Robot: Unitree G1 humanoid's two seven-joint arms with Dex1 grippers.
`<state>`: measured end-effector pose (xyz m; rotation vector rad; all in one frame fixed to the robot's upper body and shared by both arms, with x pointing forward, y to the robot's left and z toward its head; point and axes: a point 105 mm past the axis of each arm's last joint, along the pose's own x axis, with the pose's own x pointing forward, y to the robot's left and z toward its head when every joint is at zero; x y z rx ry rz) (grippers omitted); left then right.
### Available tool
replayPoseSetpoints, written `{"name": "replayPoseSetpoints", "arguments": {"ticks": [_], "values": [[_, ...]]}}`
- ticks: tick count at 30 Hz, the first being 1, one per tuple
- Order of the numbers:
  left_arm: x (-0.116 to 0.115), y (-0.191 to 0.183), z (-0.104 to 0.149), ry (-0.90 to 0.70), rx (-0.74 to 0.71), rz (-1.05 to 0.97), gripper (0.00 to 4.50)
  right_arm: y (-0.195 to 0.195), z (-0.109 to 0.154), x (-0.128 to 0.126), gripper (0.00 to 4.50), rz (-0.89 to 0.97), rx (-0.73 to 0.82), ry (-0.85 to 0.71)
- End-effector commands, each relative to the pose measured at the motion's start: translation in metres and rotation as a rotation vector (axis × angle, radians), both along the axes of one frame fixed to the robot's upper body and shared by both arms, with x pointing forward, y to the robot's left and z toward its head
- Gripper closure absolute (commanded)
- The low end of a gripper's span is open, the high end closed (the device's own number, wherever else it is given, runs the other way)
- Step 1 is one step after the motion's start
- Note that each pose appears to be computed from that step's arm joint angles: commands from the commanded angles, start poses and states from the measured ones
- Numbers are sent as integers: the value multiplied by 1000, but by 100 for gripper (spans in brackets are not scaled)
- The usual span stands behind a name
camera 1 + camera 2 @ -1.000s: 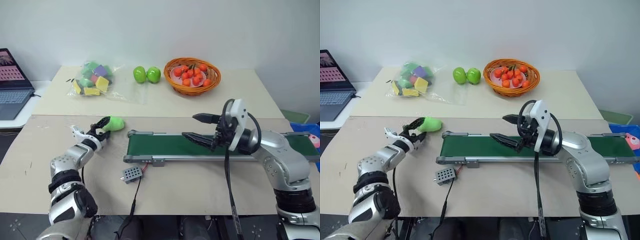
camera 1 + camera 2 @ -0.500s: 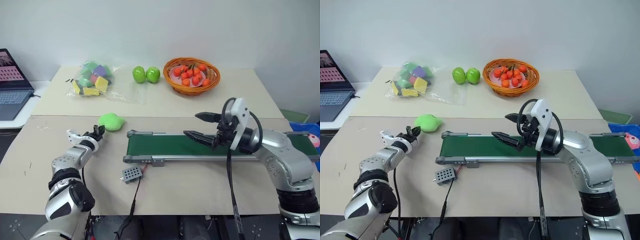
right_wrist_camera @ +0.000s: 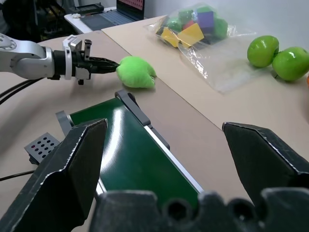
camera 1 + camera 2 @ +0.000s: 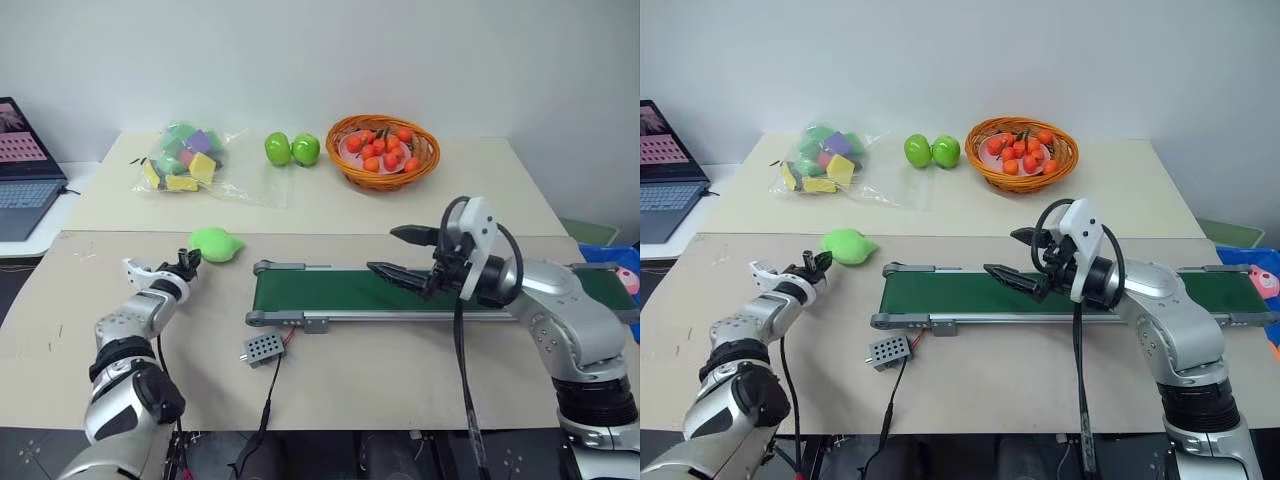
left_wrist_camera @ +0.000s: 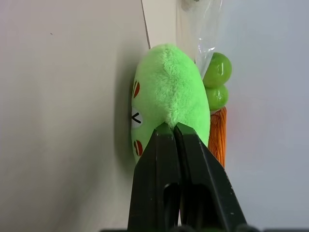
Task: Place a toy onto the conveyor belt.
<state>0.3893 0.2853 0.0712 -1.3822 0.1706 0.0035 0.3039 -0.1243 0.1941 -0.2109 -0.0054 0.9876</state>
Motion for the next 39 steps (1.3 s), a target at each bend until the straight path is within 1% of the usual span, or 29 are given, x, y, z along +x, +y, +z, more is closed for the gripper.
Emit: {"name": "replayPoseSetpoints", "arguments": {"ticks": [1,3,7,10,12,13,14,15,17,19,20,22,23,27,28,31,34,37,39], "values": [[-13,9,24,-70,30,9,444,4,9,1,0,25,4,-53],[-20,8,34,-102,61,1,444,6,8,2,0,32,7,-53],[-31,-5,66,-217,118,-54,444,10,9,4,0,55,16,-49],[-36,-15,82,-258,208,-113,444,13,9,6,0,73,16,-47],[-43,-32,105,-329,378,-198,444,13,11,8,0,79,16,-49],[-46,-44,112,-351,486,-247,444,13,11,9,0,82,17,-51],[-49,-54,113,-351,626,-294,444,13,12,10,0,83,18,-52],[-51,-61,112,-350,713,-324,444,13,12,11,0,84,18,-52],[-61,-79,102,-358,940,-443,444,13,13,12,0,85,20,-55],[-68,-95,98,-409,1128,-523,444,12,13,13,0,85,20,-57],[-70,-99,100,-437,1180,-534,444,11,13,13,0,85,19,-58],[-71,-107,112,-536,1305,-526,444,10,12,13,0,85,17,-58],[-71,-111,116,-582,1412,-530,444,10,12,13,0,85,16,-58],[-71,-124,111,-720,1842,-568,444,9,11,14,0,82,14,-60],[-70,-126,110,-754,1904,-563,444,8,11,14,0,82,13,-60],[-69,-129,122,-901,2168,-472,444,4,12,13,0,76,4,-60],[-73,-135,124,-1041,2378,-433,444,2,13,14,0,70,3,-62],[-78,-139,120,-1173,2595,-376,444,2,14,13,0,75,4,-62],[-81,-142,115,-1254,2685,-332,444,3,14,11,0,84,2,-60]]}}
